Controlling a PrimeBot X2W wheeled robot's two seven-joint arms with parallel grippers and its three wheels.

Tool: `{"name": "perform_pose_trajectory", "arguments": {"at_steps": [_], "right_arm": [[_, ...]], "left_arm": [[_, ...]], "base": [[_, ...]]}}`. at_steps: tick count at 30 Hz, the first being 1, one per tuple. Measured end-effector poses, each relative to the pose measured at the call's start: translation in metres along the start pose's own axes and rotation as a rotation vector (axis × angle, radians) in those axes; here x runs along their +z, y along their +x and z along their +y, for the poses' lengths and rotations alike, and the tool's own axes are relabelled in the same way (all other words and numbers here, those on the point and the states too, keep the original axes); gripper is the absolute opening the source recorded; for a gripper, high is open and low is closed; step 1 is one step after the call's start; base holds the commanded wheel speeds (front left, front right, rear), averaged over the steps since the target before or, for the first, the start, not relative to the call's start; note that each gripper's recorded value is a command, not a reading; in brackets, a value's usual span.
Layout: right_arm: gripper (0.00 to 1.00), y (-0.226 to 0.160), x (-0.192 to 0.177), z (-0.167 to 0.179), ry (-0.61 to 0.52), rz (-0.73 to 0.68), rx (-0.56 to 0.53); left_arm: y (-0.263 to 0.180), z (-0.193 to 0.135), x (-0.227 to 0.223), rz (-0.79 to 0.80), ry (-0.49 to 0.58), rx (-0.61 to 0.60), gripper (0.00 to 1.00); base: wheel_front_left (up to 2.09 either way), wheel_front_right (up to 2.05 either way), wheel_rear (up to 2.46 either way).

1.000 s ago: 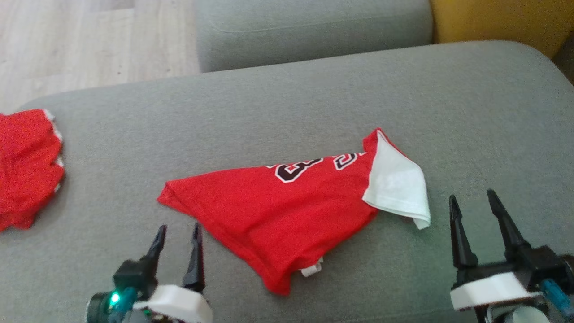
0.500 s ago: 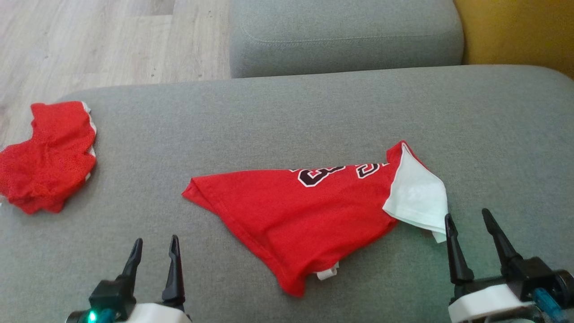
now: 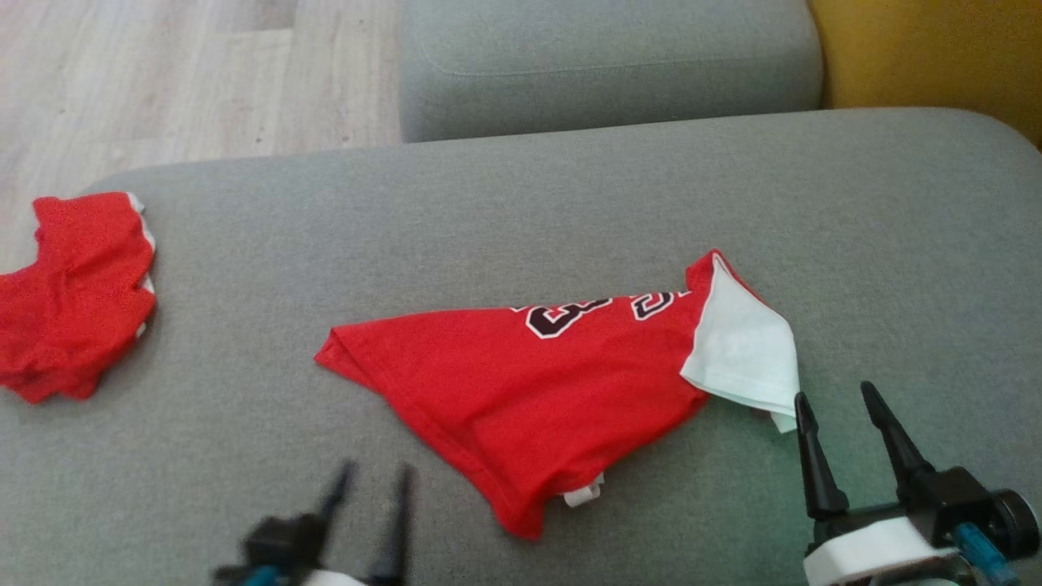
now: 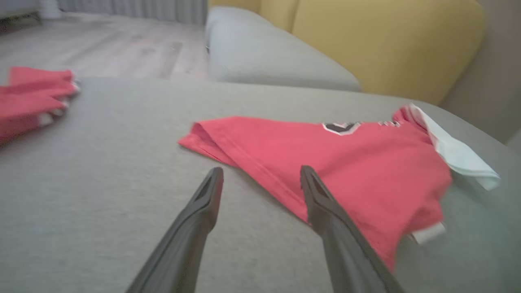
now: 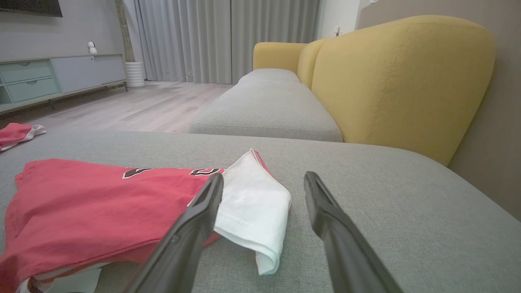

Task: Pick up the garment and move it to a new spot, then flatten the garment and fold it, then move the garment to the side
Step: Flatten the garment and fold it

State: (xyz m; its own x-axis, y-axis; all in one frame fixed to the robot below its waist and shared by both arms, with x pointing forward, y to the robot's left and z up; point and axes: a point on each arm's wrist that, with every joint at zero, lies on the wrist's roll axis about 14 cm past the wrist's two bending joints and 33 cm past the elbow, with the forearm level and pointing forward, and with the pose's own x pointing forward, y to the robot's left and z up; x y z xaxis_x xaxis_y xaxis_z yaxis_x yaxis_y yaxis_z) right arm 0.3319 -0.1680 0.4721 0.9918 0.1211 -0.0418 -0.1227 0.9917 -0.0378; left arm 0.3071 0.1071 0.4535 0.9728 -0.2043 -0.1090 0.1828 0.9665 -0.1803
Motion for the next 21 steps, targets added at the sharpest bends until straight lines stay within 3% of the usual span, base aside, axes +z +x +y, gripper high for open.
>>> {"name": "perform_pose_trajectory", "arguments": {"at_steps": [6, 9, 16, 21], "right_arm": [[1.00, 0.000, 0.001, -0.004, 0.005, -0.003, -0.014], [1.00, -0.001, -0.001, -0.008, 0.009, 0.003, -0.031], [1.00, -0.002, 0.000, -0.024, 0.010, 0.003, -0.084], [1.00, -0.006, -0.004, -0.030, 0.016, 0.015, -0.105]], "left_arm": [[0.004, -0.088, -0.033, 0.176, -0.011, -0.333, 1.00], [0.007, -0.115, -0.040, 0.218, 0.004, -0.437, 1.00], [0.002, -0.127, -0.078, 0.373, 0.039, -0.498, 1.00], [0.008, -0.125, -0.082, 0.387, 0.065, -0.483, 1.00]], "base": [[0.00, 0.00, 0.00], [0.00, 0.00, 0.00], [0.00, 0.00, 0.00], [0.00, 0.00, 0.00]]}}
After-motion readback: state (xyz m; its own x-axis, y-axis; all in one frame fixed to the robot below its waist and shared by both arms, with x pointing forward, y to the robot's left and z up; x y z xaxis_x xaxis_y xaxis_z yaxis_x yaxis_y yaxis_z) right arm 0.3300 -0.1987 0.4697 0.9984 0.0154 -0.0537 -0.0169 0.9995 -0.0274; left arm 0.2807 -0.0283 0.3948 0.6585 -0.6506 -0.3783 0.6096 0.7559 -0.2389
